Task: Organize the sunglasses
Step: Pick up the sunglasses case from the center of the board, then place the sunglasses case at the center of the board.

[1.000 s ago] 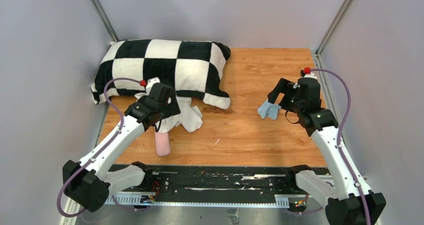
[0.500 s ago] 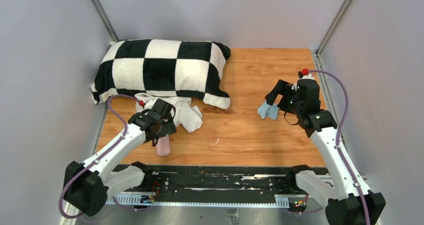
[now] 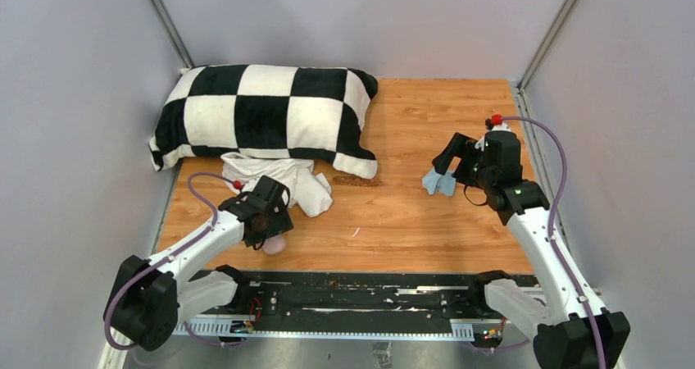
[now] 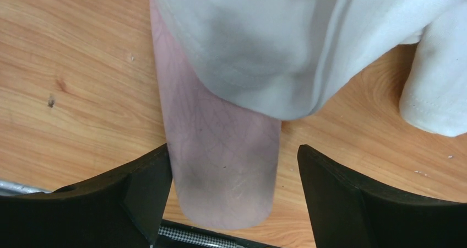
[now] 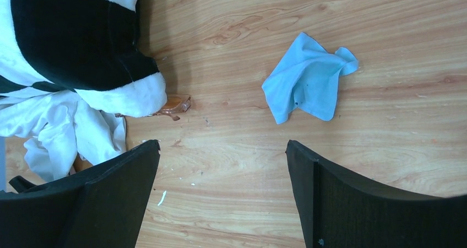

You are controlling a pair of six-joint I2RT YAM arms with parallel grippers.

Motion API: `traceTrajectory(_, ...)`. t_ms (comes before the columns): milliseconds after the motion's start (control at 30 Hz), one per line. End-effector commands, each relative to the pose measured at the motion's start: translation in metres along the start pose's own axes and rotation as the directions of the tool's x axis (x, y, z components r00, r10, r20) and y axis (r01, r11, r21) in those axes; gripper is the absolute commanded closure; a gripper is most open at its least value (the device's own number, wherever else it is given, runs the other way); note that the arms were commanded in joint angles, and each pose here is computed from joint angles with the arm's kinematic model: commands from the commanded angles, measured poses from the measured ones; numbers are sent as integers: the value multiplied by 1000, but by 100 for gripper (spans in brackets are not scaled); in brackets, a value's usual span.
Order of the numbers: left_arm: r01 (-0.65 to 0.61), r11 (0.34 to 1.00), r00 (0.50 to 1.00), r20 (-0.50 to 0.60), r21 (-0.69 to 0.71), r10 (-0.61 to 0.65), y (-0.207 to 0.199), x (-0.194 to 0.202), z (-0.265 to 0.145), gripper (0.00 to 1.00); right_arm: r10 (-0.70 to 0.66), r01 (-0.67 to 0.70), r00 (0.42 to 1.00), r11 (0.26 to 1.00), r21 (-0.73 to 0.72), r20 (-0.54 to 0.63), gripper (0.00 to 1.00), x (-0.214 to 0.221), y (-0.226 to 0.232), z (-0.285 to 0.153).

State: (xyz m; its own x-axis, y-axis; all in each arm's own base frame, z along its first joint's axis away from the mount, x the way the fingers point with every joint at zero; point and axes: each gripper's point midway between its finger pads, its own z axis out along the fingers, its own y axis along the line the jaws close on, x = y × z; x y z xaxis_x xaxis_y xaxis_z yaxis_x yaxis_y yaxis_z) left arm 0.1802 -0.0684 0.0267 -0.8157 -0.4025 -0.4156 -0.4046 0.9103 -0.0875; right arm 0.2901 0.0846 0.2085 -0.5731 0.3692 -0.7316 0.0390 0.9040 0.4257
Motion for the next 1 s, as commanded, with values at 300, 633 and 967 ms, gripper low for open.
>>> traceTrajectory(300, 30, 998, 1000, -6, 60, -29, -15, -1, -1, 45, 15, -15, 1000, 1000, 5, -2, 9, 6, -5, -3)
traceTrajectory(633, -279, 903, 936, -116, 327, 332, -94, 95, -50, 44, 35, -35, 999, 999, 8, -25, 9, 13, -7, 0)
traceTrajectory(967, -557, 708, 812, 104, 434, 575, -222, 76, -78, 41, 13, -13, 1000, 999, 34, -25, 9, 21, -15, -10)
